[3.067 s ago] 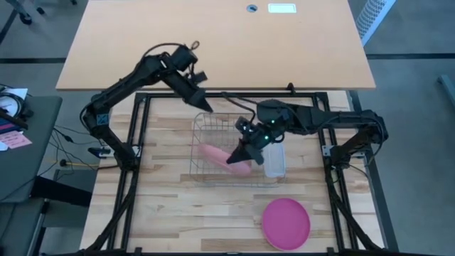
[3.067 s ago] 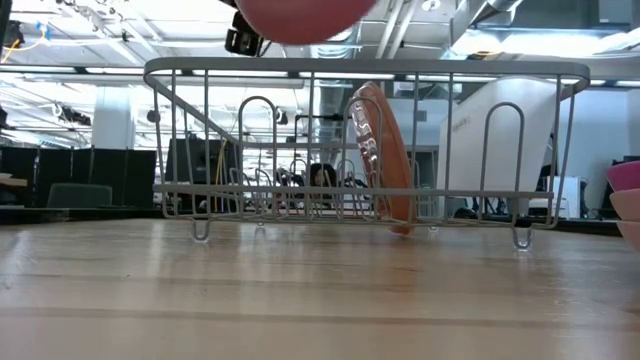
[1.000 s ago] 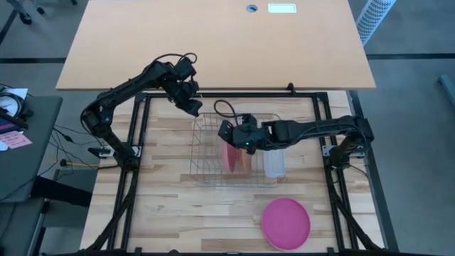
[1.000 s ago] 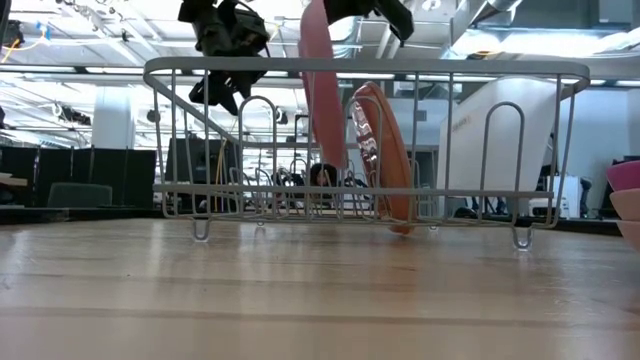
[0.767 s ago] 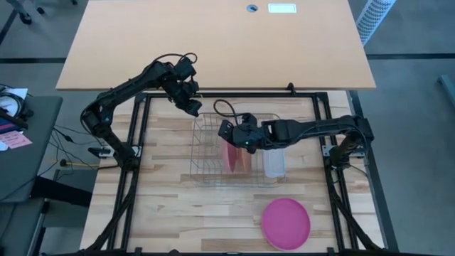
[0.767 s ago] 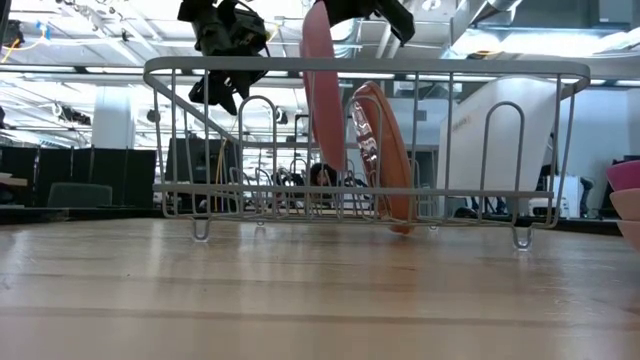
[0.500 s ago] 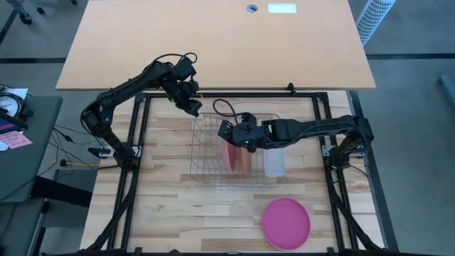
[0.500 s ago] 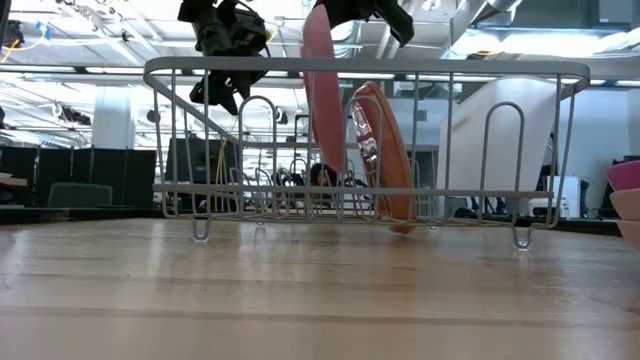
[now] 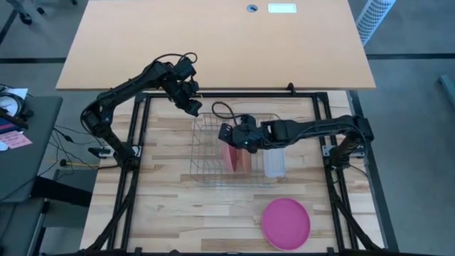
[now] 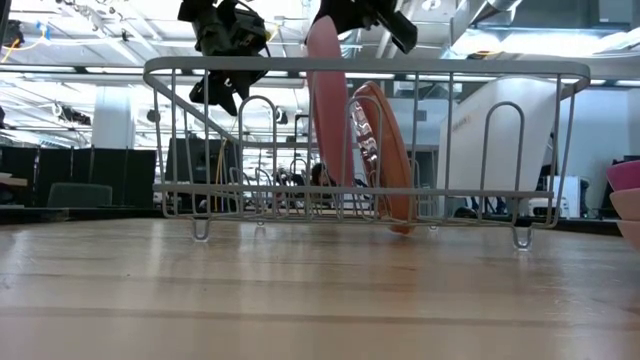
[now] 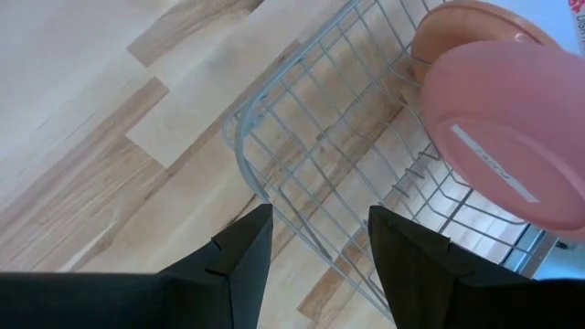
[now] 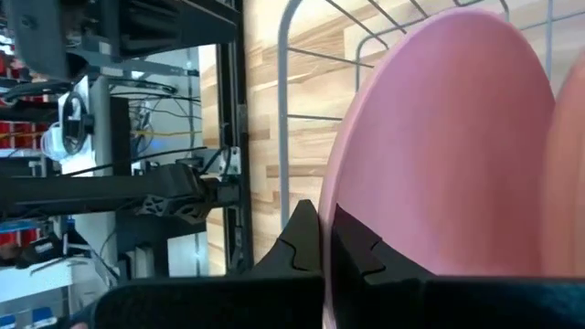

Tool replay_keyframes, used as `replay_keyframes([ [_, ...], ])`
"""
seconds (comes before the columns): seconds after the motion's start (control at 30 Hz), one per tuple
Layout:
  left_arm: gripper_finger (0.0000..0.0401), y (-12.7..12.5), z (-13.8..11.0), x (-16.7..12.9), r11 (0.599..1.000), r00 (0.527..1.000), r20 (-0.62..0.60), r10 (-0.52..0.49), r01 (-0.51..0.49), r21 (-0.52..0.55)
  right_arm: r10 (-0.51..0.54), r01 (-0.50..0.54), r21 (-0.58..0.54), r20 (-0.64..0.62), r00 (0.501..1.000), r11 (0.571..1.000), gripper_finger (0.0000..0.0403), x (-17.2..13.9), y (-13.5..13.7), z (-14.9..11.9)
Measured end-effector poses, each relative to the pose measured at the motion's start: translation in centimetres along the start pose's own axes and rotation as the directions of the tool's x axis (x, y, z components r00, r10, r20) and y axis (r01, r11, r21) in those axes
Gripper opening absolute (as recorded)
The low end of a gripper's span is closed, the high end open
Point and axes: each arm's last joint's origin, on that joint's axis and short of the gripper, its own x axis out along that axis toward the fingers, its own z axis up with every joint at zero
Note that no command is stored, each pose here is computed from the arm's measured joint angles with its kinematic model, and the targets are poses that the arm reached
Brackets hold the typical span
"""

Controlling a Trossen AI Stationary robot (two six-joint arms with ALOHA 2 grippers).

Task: Sort dishes
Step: Put the light pink plate in the dish rack

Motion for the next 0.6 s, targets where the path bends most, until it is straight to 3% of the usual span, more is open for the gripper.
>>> replay_keyframes([
  [0.6,0.0177,0.14,-0.13,0.26,1.0,1.0,-0.008,0.008,-0.008,0.006,-0.077,0.078,-0.031,0.009,0.997,0.996,0.0003,0.05,-0.77,0.27],
])
